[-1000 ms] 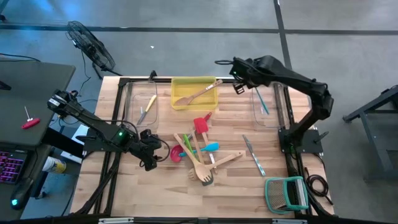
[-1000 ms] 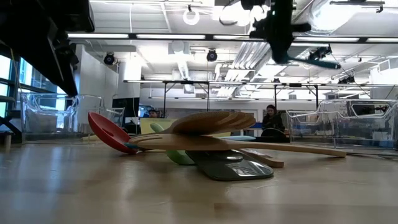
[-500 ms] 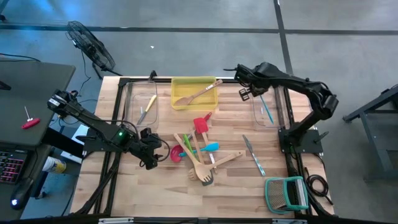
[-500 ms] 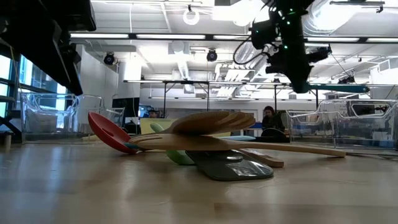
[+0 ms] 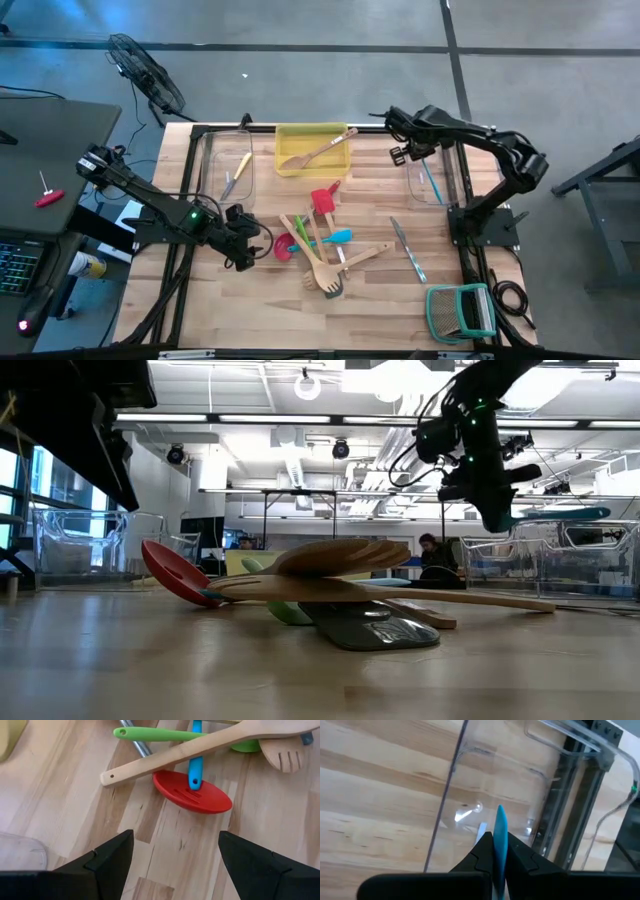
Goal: Pick & Place Kitchen Items
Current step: Put the blue spatula into the right transparent bin, then put the wooden serving spoon into the yellow bin
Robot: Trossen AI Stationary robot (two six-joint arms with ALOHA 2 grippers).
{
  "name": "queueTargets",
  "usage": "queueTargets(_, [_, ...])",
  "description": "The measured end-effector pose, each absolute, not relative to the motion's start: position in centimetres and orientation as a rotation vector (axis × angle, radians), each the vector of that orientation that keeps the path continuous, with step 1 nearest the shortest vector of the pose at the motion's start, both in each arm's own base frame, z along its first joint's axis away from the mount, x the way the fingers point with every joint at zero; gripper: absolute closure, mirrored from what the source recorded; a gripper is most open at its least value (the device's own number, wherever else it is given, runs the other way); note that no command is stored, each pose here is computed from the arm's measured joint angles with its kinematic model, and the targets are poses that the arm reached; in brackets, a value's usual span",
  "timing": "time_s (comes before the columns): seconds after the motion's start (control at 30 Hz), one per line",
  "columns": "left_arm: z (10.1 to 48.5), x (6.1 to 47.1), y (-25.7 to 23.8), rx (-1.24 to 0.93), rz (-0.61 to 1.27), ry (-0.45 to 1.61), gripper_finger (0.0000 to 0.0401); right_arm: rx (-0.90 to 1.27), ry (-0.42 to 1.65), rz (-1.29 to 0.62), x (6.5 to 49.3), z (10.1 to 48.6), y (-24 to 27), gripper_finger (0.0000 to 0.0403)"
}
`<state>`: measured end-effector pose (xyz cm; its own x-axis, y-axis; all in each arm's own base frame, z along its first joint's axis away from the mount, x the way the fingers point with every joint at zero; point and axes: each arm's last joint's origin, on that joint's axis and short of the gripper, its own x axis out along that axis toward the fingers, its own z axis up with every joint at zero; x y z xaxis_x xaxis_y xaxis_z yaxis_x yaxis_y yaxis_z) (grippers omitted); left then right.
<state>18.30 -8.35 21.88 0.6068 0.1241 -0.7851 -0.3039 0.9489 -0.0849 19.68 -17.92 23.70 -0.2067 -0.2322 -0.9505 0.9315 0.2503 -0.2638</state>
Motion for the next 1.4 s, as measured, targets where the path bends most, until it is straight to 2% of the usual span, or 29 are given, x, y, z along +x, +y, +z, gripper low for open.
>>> queueTargets(0.87, [22.2, 18.7, -8.5, -0.229, 0.258, 0.826, 0.0114, 0.71, 1.258, -1.235, 19.6, 23.7, -19.5, 0.039])
queueTargets(1.17, [22.2, 18.7, -8.4, -0.227, 0.26, 0.825, 0.0114, 0.787, 1.243, -1.217, 19.7, 23.6, -19.3, 0.0311])
queueTargets(1.4, [22.2, 18.7, -8.4, -0.227, 0.26, 0.825, 0.0114, 0.743, 1.238, -1.199, 20.4, 23.6, -18.8, 0.0254])
